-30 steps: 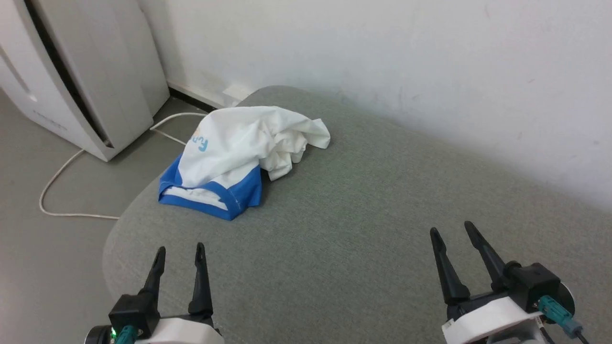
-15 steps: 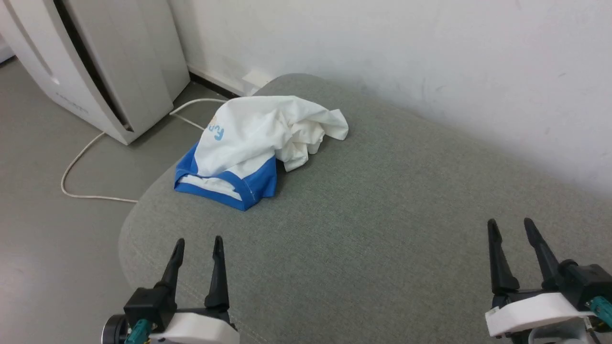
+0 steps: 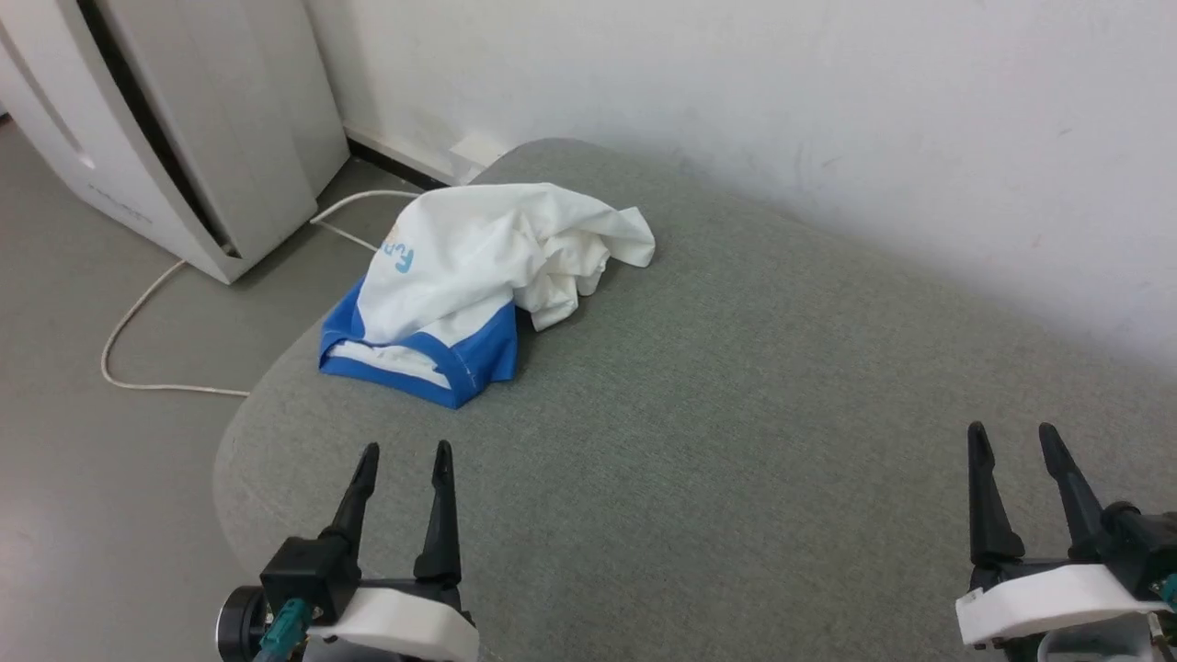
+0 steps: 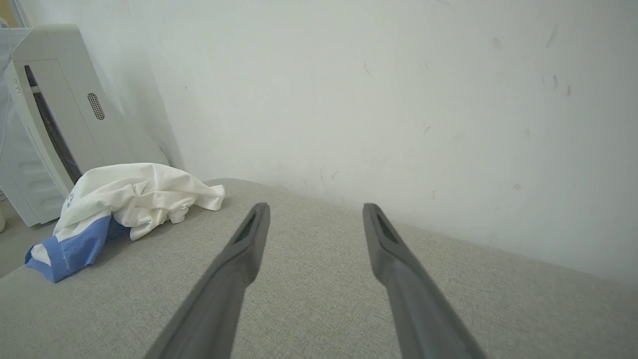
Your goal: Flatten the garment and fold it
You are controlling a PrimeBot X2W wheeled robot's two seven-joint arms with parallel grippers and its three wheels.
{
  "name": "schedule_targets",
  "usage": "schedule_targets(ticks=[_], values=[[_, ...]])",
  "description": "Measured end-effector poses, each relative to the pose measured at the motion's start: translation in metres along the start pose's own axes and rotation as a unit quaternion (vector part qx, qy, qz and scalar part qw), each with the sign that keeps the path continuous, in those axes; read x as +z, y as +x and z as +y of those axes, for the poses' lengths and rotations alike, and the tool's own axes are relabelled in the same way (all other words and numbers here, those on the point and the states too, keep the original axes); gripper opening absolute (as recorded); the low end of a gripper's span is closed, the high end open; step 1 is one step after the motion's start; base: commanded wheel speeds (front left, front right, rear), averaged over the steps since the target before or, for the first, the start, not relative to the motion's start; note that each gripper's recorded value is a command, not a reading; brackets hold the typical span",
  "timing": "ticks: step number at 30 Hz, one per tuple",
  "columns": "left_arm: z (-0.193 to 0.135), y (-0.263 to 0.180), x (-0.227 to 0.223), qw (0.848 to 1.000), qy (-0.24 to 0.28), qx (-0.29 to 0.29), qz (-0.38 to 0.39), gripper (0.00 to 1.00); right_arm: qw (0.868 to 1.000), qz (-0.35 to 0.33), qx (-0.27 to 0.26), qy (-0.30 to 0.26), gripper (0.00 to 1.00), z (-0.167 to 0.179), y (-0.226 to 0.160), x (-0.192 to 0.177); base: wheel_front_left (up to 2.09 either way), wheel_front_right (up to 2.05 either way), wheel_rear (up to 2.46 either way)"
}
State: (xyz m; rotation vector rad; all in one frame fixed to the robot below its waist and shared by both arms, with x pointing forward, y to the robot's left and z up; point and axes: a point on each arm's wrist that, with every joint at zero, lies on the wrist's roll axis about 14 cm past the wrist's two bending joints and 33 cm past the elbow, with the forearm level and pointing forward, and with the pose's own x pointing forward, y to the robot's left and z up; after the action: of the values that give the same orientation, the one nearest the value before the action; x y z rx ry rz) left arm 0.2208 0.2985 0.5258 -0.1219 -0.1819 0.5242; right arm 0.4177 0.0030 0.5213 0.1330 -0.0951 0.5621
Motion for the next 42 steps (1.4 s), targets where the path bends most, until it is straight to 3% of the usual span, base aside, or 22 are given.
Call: schedule_targets(ticks=[8,17,25,30,34,42], values=[[-0.009,0.004,-0.002,1.0,-0.005,-0.01,0.002,1.0,1.0,0.0,-0.008,0.0,1.0,-0.005,-0.005,0.001,0.0,0.0,0.0],[-0.001,0.016,0.004,1.0,0.0,0.001,-0.008,1.0,0.999,0.006,0.038,0.005,1.0,0.026,-0.007,-0.004,0.0,0.0,0.0],[-0.002,0.075,0.012,0.998,0.051,-0.032,-0.014,1.0,0.998,0.008,0.063,-0.002,1.0,0.037,-0.004,-0.013,0.0,0.0,0.0],[0.004,0.134,-0.006,0.993,0.083,-0.047,0.064,1.0,0.998,0.006,0.062,0.0,1.0,0.032,0.001,-0.019,0.0,0.0,0.0],[0.005,0.172,-0.032,0.98,0.108,-0.057,0.157,1.0,0.998,0.006,0.057,0.004,1.0,0.025,0.006,-0.025,0.0,0.0,0.0],[0.016,0.206,-0.098,0.931,0.134,-0.045,0.337,1.0,0.999,0.025,0.037,0.022,1.0,0.007,0.007,-0.047,0.0,0.0,0.0]])
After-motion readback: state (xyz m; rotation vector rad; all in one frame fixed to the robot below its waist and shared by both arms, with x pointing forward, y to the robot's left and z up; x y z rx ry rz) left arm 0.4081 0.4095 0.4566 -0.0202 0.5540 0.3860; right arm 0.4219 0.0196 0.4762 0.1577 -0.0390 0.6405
